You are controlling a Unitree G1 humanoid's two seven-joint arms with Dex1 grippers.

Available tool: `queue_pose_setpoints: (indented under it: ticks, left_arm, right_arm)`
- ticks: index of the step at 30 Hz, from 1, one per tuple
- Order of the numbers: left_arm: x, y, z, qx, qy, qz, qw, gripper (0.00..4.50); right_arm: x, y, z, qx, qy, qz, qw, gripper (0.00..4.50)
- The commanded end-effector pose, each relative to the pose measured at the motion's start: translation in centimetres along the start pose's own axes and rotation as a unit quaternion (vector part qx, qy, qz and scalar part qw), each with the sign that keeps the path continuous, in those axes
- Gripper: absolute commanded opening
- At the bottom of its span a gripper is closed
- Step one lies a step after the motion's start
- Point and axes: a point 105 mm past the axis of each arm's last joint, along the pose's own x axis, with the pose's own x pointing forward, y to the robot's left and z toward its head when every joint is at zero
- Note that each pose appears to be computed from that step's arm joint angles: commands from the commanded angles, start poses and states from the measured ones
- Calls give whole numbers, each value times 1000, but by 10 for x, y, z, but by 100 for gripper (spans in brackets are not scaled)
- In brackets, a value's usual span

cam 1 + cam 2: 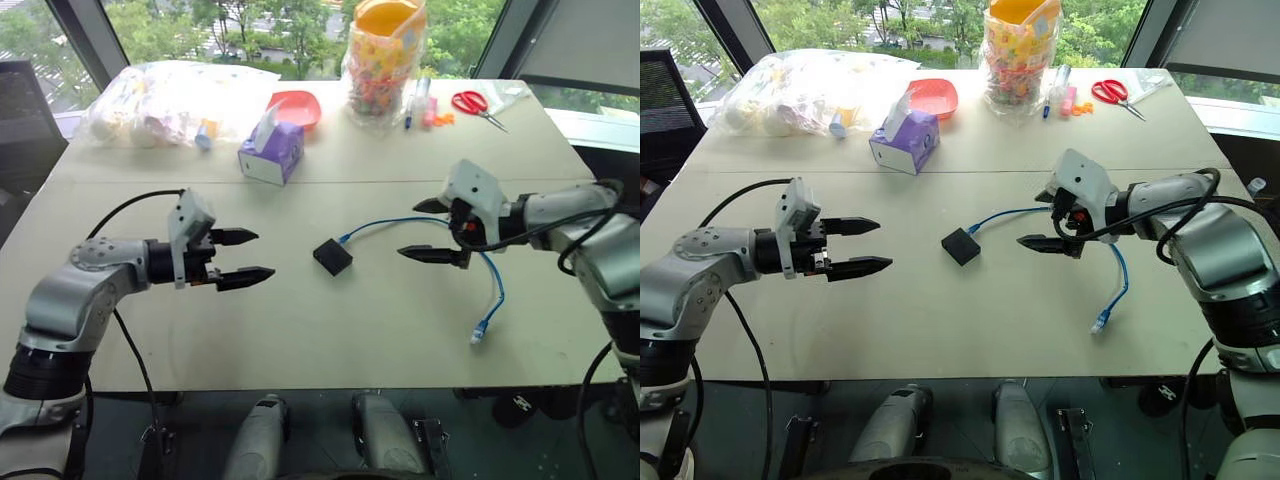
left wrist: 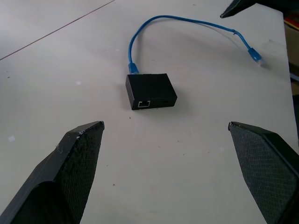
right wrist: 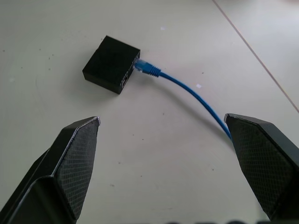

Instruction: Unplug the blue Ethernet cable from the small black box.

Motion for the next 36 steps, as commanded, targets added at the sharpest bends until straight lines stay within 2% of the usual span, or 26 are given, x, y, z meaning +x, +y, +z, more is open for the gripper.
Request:
queue_pose_setpoints:
  ticks: [1,6,12,22,28,31,35,36]
  left_arm:
    - [2,-2,8,27,0,-5,1000,445]
    - [4,-7,3,31,9,-8,999,445]
    - [1,-6,6,34,4,11,999,445]
    - [-5,-16,3,32,-9,49,998,445]
    - [-11,-16,1,34,-5,69,997,445]
    - [-12,-15,2,35,-10,79,996,450]
    - [-9,-15,2,37,-11,79,996,450]
    - [-9,-15,2,37,-11,78,996,450]
  right_arm:
    - [10,-13,13,-31,-7,13,999,450]
    - [35,-26,21,-60,8,35,998,450]
    - [71,-38,22,-121,58,68,989,450]
    - [129,-27,27,-184,115,111,970,450]
    - [147,-9,31,-184,117,148,965,450]
    - [155,-2,29,-189,123,155,962,367]
    - [156,2,29,-189,119,162,961,165]
    - [156,1,28,-192,117,161,961,100]
